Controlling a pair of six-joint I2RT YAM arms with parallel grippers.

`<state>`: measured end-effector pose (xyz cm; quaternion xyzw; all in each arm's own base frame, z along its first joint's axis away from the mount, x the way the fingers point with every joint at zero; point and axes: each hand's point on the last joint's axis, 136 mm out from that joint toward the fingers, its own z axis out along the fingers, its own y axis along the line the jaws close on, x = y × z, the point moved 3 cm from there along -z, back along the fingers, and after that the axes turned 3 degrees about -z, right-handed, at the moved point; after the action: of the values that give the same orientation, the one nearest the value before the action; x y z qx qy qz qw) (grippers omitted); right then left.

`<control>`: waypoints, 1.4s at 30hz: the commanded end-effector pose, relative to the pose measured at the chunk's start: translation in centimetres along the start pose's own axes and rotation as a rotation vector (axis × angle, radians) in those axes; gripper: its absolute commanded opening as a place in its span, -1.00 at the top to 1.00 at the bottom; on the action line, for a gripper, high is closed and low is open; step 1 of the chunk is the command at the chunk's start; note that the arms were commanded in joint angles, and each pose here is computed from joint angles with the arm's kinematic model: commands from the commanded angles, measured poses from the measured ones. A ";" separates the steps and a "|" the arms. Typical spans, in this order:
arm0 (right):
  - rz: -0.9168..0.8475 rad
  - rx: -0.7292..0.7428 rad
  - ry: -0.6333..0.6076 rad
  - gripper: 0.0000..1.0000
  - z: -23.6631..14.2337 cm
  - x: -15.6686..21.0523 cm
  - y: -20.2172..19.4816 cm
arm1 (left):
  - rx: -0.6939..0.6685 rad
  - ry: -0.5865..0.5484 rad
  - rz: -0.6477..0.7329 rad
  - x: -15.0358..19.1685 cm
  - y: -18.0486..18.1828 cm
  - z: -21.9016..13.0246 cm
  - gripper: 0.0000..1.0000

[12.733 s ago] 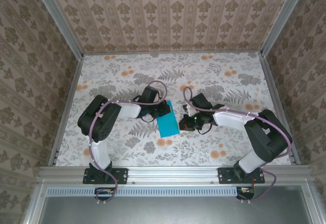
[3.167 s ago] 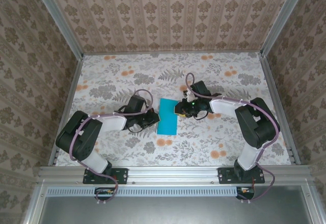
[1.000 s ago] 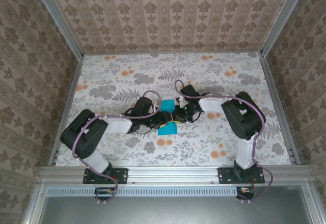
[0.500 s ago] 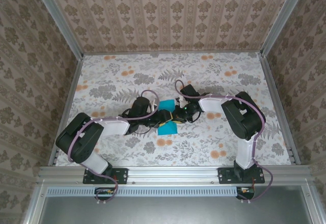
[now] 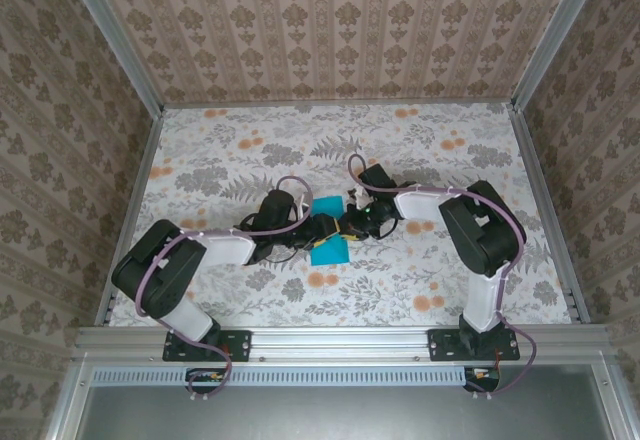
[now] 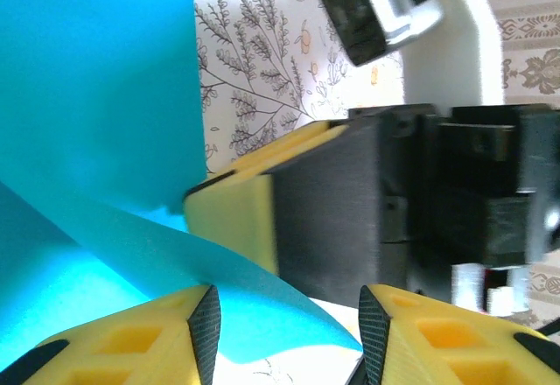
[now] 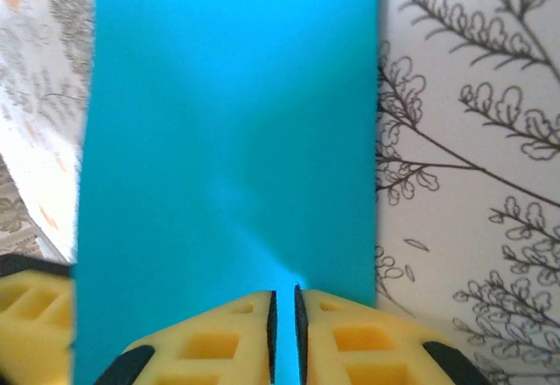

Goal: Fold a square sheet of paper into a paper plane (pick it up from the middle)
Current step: Fold the triangle a second time at the center of the table.

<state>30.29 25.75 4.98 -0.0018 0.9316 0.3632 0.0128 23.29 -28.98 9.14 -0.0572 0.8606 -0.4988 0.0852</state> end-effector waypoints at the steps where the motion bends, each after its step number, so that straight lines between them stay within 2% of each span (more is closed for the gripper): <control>1: -0.014 -0.116 -0.032 0.59 -2.1 -0.4 2.5 | 0.003 -0.017 -0.021 -0.4 0.6 0.3 0.03; 5: 0.006 -0.140 -0.068 0.49 -3.8 -0.5 2.5 | 0.000 -0.016 -0.036 -0.5 1.0 0.6 0.03; 10: 0.024 -0.097 -0.108 0.32 -5.1 -0.3 0.7 | 0.009 -0.021 -0.059 -0.8 1.5 0.9 0.02; 20: -0.023 -0.099 -0.088 0.23 -4.8 0.8 -0.3 | -0.013 -0.029 -0.070 -0.7 2.3 0.8 0.01; 35: -0.073 -0.123 -0.035 0.26 -2.0 0.7 0.8 | -0.019 -0.030 -0.075 -0.6 2.6 0.6 0.09; 42: -0.073 -0.113 -0.046 0.44 -1.5 -0.1 0.6 | -0.018 -0.031 -0.075 -0.6 2.6 0.5 0.10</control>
<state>29.58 24.54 6.09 -0.0172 0.9140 0.4035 0.0392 23.97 -28.44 6.83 -0.0903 0.8619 -0.4931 0.0769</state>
